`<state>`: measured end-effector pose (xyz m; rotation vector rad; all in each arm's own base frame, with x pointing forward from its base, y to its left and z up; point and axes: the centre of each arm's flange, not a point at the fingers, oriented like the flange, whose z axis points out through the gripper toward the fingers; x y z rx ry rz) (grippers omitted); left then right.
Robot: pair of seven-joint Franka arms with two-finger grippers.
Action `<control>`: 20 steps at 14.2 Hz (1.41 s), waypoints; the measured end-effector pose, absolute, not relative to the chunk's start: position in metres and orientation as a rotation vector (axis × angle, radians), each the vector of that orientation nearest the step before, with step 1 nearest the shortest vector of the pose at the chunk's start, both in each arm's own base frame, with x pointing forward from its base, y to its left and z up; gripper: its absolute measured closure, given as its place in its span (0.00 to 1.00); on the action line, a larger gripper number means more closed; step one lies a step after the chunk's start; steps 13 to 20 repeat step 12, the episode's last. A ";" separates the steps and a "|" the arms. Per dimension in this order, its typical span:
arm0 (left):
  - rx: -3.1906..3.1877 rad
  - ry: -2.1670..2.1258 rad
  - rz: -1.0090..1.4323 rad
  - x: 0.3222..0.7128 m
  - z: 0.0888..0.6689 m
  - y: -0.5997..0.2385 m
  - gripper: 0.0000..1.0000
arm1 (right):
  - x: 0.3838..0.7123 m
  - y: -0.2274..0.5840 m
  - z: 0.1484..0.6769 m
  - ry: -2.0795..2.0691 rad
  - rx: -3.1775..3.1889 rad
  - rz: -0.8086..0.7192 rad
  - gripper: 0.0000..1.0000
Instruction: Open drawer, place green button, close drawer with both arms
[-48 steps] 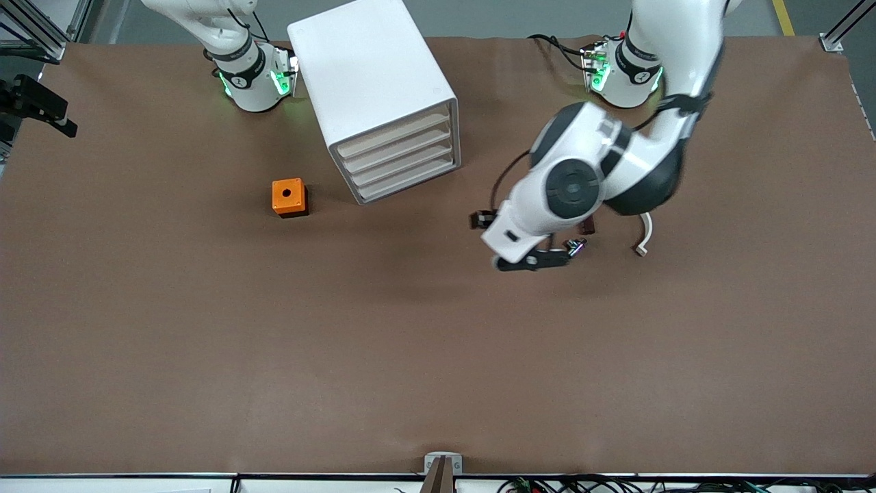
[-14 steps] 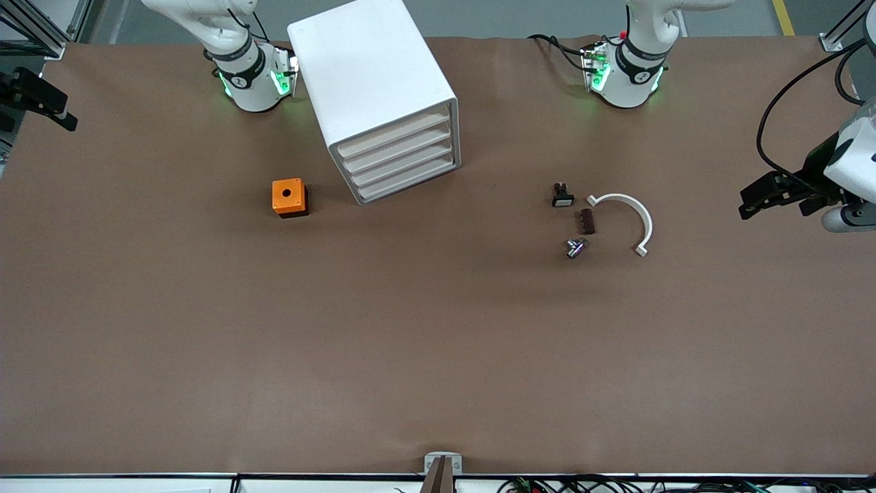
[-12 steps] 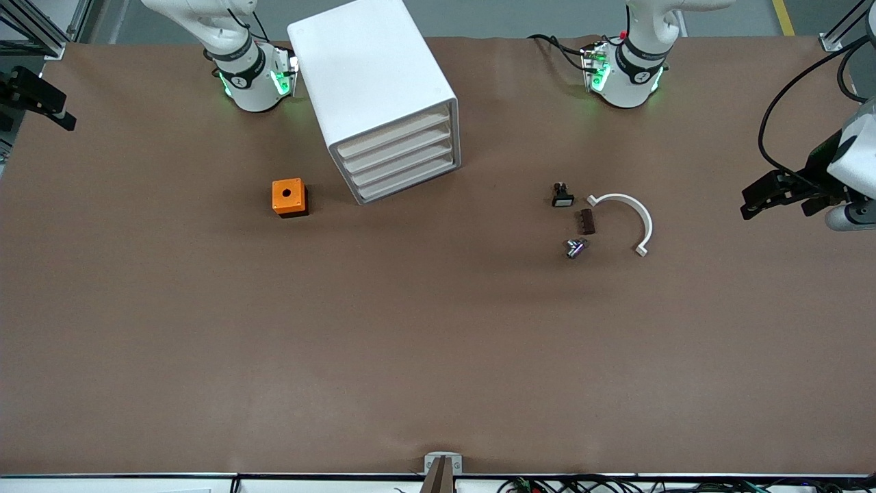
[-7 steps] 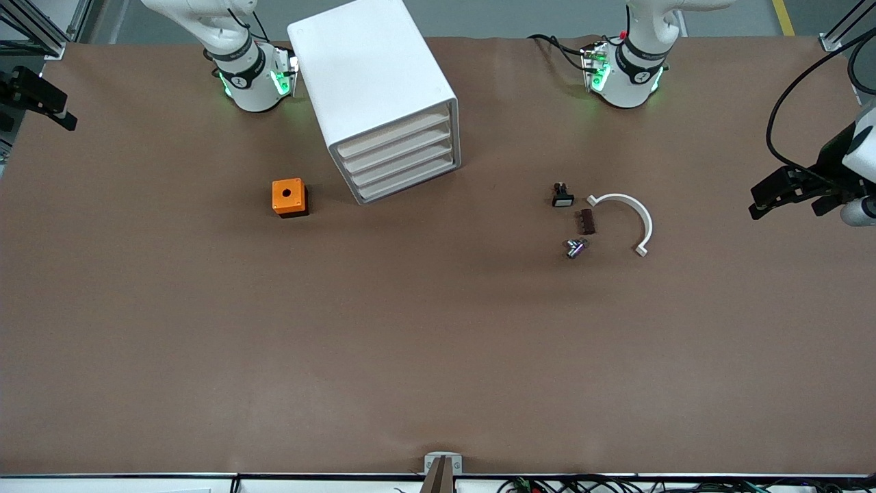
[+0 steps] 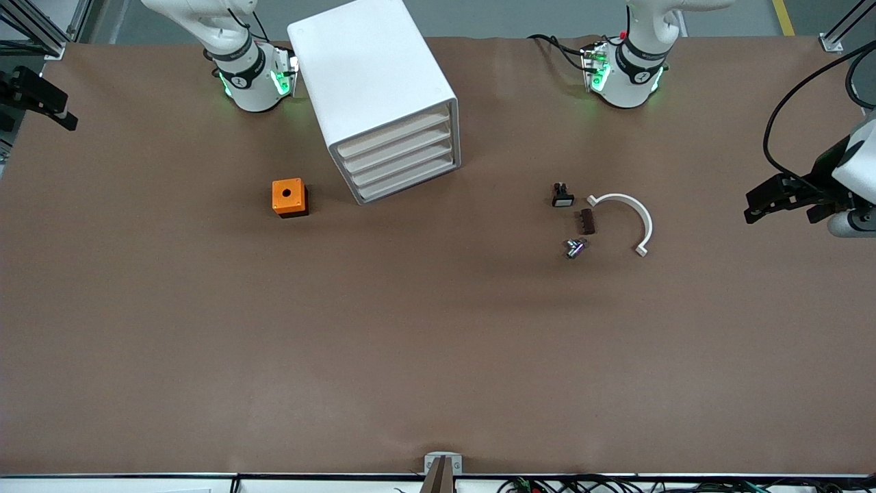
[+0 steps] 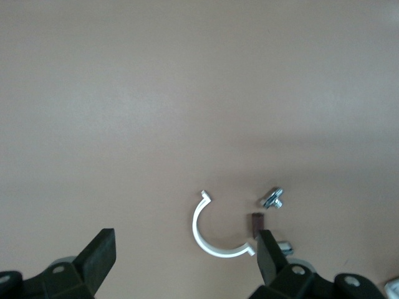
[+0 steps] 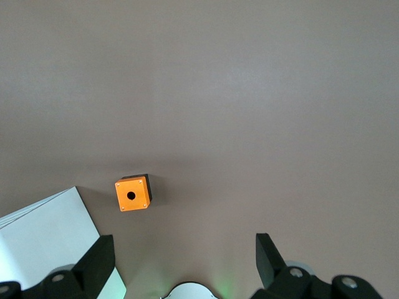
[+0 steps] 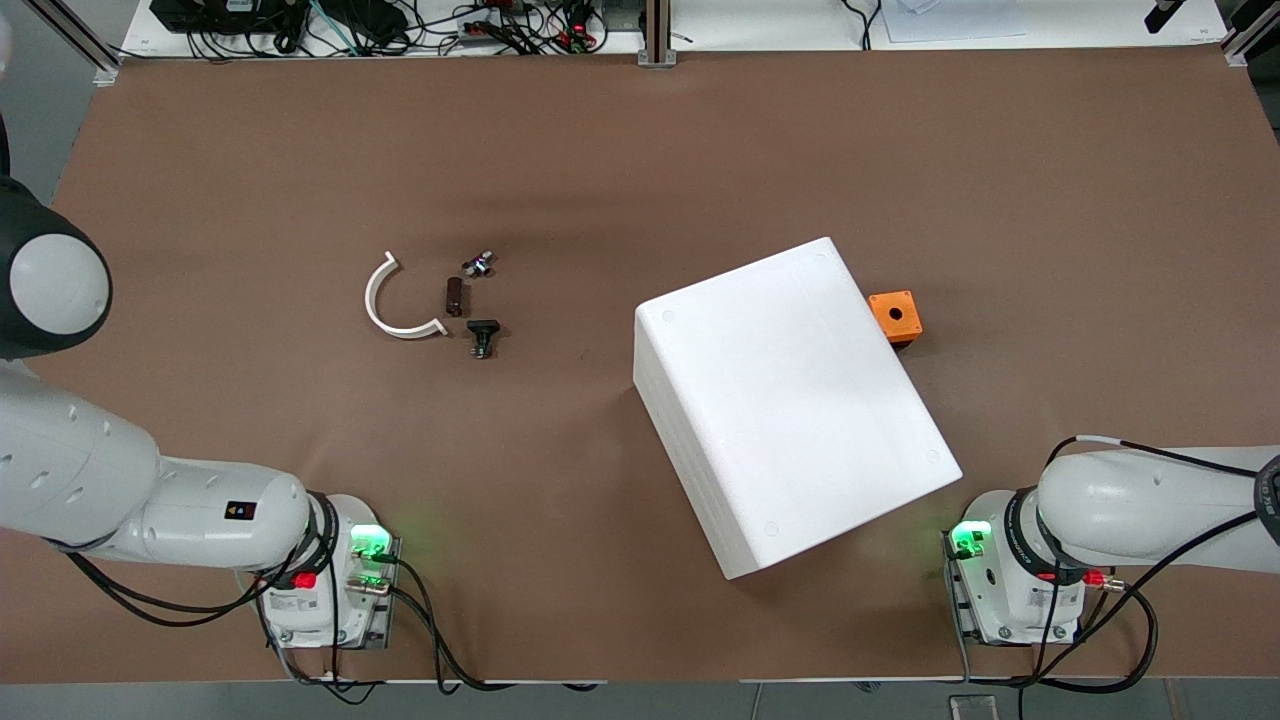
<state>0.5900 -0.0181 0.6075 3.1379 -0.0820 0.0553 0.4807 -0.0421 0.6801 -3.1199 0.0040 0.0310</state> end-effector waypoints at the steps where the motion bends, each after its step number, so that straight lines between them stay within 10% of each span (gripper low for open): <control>1: 3.138 -0.077 0.032 0.588 0.607 -0.014 0.00 | 0.481 -0.042 0.680 0.003 -3.120 0.031 0.00; 20: 3.137 0.044 0.014 0.587 0.609 -0.010 0.00 | 0.481 -0.041 0.680 0.001 -3.120 0.033 0.00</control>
